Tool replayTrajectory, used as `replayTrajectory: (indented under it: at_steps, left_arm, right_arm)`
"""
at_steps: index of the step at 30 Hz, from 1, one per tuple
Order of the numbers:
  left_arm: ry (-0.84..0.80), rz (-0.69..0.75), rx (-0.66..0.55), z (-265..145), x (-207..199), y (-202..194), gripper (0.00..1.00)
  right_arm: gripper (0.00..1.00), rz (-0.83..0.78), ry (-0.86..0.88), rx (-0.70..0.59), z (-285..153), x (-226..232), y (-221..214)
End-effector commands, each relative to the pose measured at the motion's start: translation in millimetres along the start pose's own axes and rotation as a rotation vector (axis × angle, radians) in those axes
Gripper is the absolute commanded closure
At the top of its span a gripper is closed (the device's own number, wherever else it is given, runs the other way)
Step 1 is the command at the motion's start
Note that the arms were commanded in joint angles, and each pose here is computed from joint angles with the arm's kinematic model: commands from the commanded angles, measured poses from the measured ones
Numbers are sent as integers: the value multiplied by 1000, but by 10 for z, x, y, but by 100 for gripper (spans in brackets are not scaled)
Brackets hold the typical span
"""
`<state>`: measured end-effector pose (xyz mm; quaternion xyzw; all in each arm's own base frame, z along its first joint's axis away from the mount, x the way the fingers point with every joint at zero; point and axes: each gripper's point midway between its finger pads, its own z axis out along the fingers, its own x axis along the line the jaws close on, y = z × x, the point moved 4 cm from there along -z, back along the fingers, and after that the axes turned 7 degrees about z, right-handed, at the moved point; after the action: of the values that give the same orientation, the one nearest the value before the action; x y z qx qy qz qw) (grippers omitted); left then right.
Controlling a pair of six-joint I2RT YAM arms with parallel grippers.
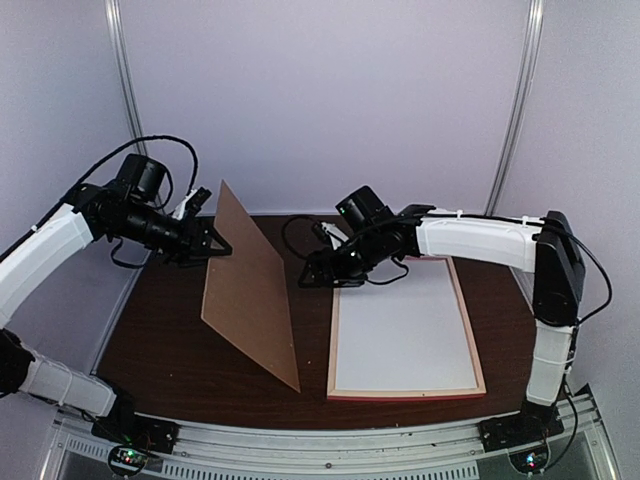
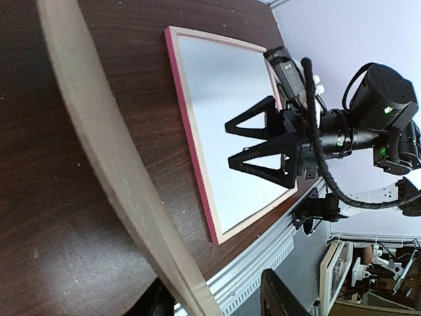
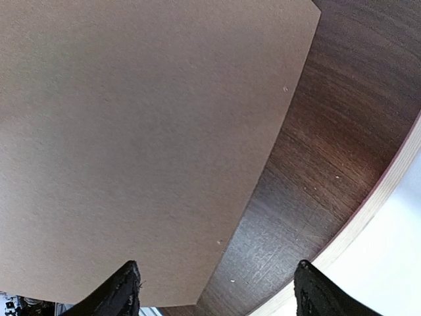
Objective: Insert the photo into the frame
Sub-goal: Turn over the backboard.
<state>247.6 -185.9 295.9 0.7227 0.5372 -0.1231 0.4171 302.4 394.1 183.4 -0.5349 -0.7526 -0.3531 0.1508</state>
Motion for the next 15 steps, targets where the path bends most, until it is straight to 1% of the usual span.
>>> replayTrajectory:
  at_steps: [1,10,15]
  left_arm:
    - [-113,81,-32,168,-313,160,53]
    - [-187,177,13,515,-713,241,45]
    - [-220,213,18,669,-858,307,41]
  right_arm:
    - [20,-25,115,-81,-441,417,239]
    - [15,17,257,-184,-962,739,607]
    - [14,16,283,-185,-1074,835,735]
